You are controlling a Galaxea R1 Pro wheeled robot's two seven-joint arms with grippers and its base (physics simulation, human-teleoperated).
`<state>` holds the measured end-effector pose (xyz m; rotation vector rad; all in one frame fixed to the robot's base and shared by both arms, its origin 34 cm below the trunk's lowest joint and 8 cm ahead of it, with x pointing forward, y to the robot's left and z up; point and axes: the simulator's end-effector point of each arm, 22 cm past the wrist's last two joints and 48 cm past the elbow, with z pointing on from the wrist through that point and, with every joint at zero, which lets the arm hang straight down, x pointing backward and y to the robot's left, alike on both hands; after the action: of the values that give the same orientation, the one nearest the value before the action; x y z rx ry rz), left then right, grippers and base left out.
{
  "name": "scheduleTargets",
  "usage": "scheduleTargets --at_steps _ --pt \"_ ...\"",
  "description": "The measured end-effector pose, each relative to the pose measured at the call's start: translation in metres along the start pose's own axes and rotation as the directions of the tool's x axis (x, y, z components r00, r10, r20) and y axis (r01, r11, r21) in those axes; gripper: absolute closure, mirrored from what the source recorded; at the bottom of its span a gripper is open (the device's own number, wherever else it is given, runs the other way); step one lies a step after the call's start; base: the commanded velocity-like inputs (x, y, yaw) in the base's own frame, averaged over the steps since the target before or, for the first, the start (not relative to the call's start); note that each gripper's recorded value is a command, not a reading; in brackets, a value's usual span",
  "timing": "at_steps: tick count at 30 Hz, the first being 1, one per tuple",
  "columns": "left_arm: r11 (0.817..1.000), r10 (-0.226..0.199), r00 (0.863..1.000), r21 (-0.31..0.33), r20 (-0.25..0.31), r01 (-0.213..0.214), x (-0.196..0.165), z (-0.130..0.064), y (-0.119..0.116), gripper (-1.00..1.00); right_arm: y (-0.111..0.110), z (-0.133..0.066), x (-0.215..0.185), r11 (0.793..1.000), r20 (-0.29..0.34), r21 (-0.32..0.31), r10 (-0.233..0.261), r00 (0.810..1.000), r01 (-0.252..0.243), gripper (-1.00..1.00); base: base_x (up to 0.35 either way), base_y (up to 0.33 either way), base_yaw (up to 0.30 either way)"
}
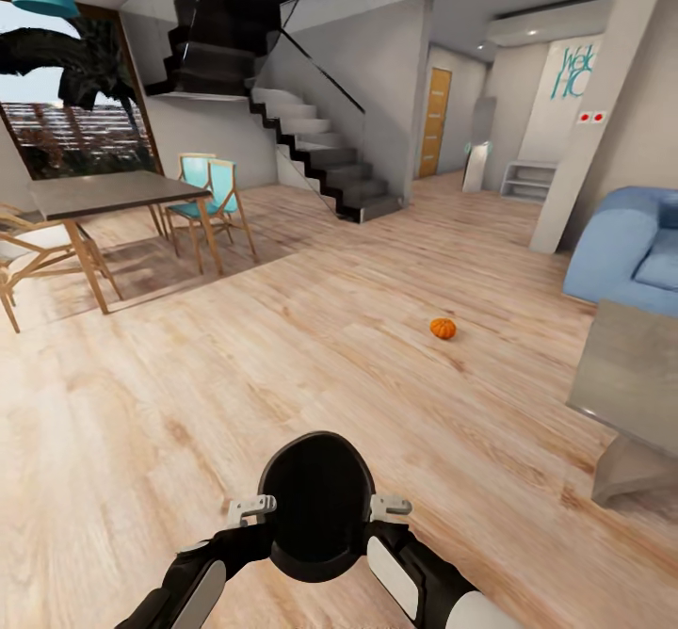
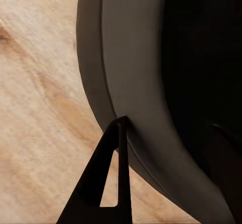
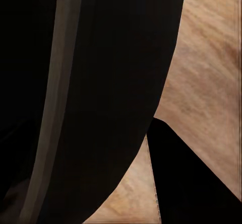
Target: Place each of the two pumpkins and all three candles from the living room inside a cabinet in the living room (use any cabinet), then make sure every cabinet is closed, and position the cauldron so it is next to a table in the living room.
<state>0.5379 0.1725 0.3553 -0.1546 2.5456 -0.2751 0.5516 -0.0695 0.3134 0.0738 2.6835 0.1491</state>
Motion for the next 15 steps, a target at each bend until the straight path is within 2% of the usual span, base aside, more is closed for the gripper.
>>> scheduleTargets --at_steps 8,15 --pt "1.000 0.000 1.000 0.000 0.000 0.000 0.0002 0.0001 0.0000 1.00 -0.0001 0.0000 0.0000 1.000 0.000 0.000 0.000 1.000 0.000 1.00 -0.070 0.000 -0.279" --pt "1.000 0.000 1.000 0.000 0.000 0.000 0.0000 0.0000 0.0000 1.00 0.0000 -0.0001 0.0000 1.000 0.000 0.000 0.000 1.000 0.000 1.00 -0.008 0.000 -0.279"
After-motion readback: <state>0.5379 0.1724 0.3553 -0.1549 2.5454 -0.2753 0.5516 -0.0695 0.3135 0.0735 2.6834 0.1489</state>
